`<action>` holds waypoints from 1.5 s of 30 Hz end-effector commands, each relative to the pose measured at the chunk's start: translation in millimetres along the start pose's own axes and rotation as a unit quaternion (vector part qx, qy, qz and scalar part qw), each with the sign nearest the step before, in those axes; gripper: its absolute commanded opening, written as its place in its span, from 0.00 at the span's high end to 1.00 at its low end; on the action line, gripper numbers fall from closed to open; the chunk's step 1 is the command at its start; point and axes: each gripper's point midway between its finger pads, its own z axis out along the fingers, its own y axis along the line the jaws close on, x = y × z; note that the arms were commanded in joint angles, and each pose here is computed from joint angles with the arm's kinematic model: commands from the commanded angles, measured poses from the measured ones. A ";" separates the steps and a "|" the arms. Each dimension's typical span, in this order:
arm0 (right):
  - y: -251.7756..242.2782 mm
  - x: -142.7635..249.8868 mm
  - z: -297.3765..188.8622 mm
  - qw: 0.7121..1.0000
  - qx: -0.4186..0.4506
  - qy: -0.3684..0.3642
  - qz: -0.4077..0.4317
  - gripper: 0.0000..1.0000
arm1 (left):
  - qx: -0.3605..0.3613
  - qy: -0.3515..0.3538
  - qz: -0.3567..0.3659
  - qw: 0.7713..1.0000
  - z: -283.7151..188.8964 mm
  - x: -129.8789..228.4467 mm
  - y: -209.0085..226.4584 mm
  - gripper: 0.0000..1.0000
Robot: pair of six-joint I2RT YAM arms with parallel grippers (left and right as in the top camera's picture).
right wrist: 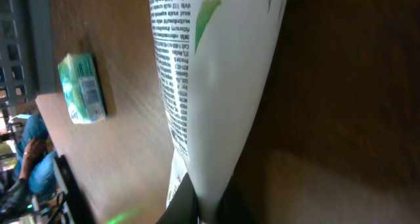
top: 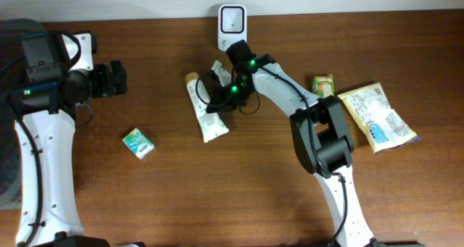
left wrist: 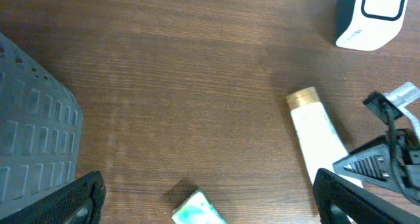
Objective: Scan the item barcode
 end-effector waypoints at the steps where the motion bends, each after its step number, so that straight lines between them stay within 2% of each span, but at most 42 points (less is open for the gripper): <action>1: 47.7 -27.0 -77.0 0.995 -0.012 -0.075 -0.071 0.96 | 0.004 -0.007 0.010 1.000 -4.8 -3.3 -1.5 0.01; 3: 83.1 -31.0 -130.0 0.985 -0.017 -0.121 -0.121 0.96 | 0.004 -0.007 0.010 1.000 -4.8 -3.3 -1.4 0.01; 7: 120.2 -25.4 -181.1 0.969 -0.035 -0.161 -0.185 0.96 | 0.004 -0.007 0.010 1.000 -4.8 -3.3 -1.4 0.01; 10: 150.1 -16.7 -213.1 0.946 -0.086 -0.185 -0.251 0.96 | 0.004 -0.007 0.010 1.000 -4.8 -3.3 -1.4 0.01; 13: 161.1 -10.9 -239.6 0.935 -0.121 -0.202 -0.265 0.96 | 0.004 -0.007 0.010 1.000 -4.8 -3.3 -1.4 0.01; 17: 158.9 -10.5 -256.5 0.931 -0.119 -0.218 -0.269 0.96 | 0.004 -0.007 0.010 1.000 -4.8 -3.3 -1.4 0.01; 19: 148.4 -15.2 -258.9 0.936 -0.090 -0.225 -0.255 0.96 | 0.004 -0.007 0.010 1.000 -4.8 -3.3 -1.4 0.01; 21: 113.6 -30.6 -256.3 0.945 0.025 -0.239 -0.221 0.96 | 0.004 -0.007 0.010 1.000 -4.8 -3.3 -1.4 0.01; 23: 78.4 -42.5 -258.0 0.936 0.156 -0.248 -0.196 0.96 | 0.004 -0.007 0.010 1.000 -4.7 -3.2 -1.4 0.01; 25: 53.2 -55.2 -268.8 0.905 0.281 -0.265 -0.180 0.96 | 0.004 -0.007 0.010 1.000 -4.8 -3.3 -1.4 0.01; 26: 39.7 -66.6 -282.9 0.869 0.368 -0.286 -0.169 0.96 | 0.004 -0.007 0.010 1.000 -4.8 -3.3 -1.5 0.01; 27: 35.0 -74.7 -289.9 0.841 0.418 -0.297 -0.170 0.96 | 0.004 -0.007 0.010 1.000 -4.8 -3.3 -1.4 0.01; 31: 20.8 -112.1 -295.4 0.728 0.575 -0.295 -0.228 0.96 | 0.004 -0.007 0.010 1.000 -4.8 -3.3 -1.5 0.01; 32: 14.2 -125.2 -297.0 0.686 0.622 -0.285 -0.249 0.96 | 0.004 -0.007 0.010 1.000 -4.6 -3.3 -1.5 0.01; 33: 8.9 -137.1 -294.1 0.659 0.645 -0.276 -0.273 0.96 | 0.004 -0.007 0.010 1.000 -4.8 -3.3 -1.5 0.01; 37: -14.7 -164.9 -277.7 0.592 0.698 -0.237 -0.327 0.96 | 0.004 -0.007 0.010 1.000 -4.8 -3.3 -1.4 0.01; 39: -29.7 -176.5 -264.5 0.568 0.713 -0.225 -0.344 0.96 | 0.004 -0.007 0.010 1.000 -4.8 -3.3 -1.5 0.01; 45: -52.7 -188.7 -233.0 0.565 0.708 -0.233 -0.354 0.96 | 0.004 -0.007 0.010 1.000 -4.8 -3.3 -1.5 0.01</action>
